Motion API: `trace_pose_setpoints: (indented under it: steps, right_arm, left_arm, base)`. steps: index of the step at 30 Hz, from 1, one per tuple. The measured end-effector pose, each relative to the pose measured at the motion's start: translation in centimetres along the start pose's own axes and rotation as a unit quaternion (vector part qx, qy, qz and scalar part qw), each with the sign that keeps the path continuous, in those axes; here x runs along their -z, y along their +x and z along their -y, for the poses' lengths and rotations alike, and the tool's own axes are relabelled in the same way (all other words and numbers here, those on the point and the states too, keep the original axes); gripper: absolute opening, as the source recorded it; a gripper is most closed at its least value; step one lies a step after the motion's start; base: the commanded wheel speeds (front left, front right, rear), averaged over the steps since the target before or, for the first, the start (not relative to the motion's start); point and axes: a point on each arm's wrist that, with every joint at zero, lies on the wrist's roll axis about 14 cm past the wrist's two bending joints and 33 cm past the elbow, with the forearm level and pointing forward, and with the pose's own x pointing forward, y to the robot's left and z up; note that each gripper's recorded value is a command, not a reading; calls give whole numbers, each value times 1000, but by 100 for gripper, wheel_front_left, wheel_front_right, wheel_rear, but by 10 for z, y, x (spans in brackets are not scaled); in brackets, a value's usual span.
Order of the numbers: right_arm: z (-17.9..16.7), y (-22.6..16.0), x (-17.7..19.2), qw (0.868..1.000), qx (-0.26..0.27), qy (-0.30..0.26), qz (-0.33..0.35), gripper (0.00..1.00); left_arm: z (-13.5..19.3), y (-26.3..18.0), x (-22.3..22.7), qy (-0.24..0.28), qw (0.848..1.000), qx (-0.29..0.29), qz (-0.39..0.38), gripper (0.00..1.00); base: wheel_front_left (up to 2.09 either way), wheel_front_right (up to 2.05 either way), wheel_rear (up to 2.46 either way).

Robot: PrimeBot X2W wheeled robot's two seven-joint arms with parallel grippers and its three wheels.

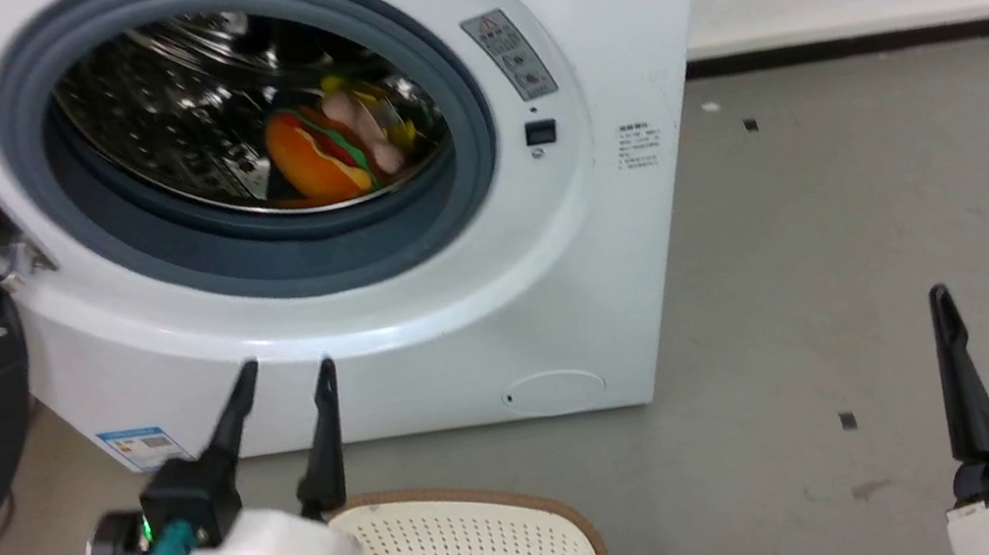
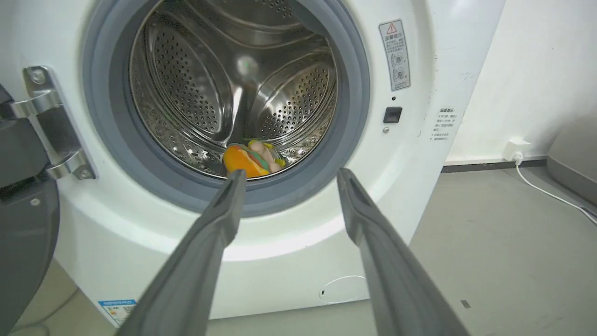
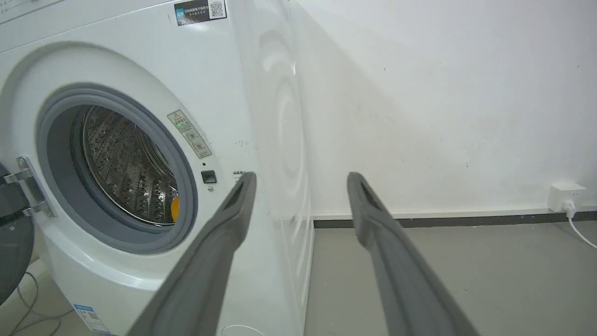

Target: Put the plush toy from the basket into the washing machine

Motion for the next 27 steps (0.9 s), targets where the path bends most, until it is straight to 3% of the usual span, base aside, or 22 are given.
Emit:
trace_pose_setpoints:
  steps: [8, 20, 21, 27]
  right_arm:
    - [-15, -10, -6, 1000, -21, 7, 3, 100]
    - [-17, -18, 2, 1000, -22, 13, -12, 100]
    - [-17, -18, 2, 1000, -22, 13, -12, 0]
    - [-17, -18, 2, 1000, -22, 13, -12, 0]
  left_arm:
    - [-7, -45, 5, -1, 999, -41, -7, 100]
    - [2, -63, 14, -8, 998, -55, -17, 100]
    - [3, -63, 12, -9, 998, -56, -13, 0]
    - [5, -62, 13, -9, 998, -53, -14, 0]
  base:
    - [0, 0, 0]
    - [0, 0, 0]
    - [0, 0, 0]
    - [0, 0, 0]
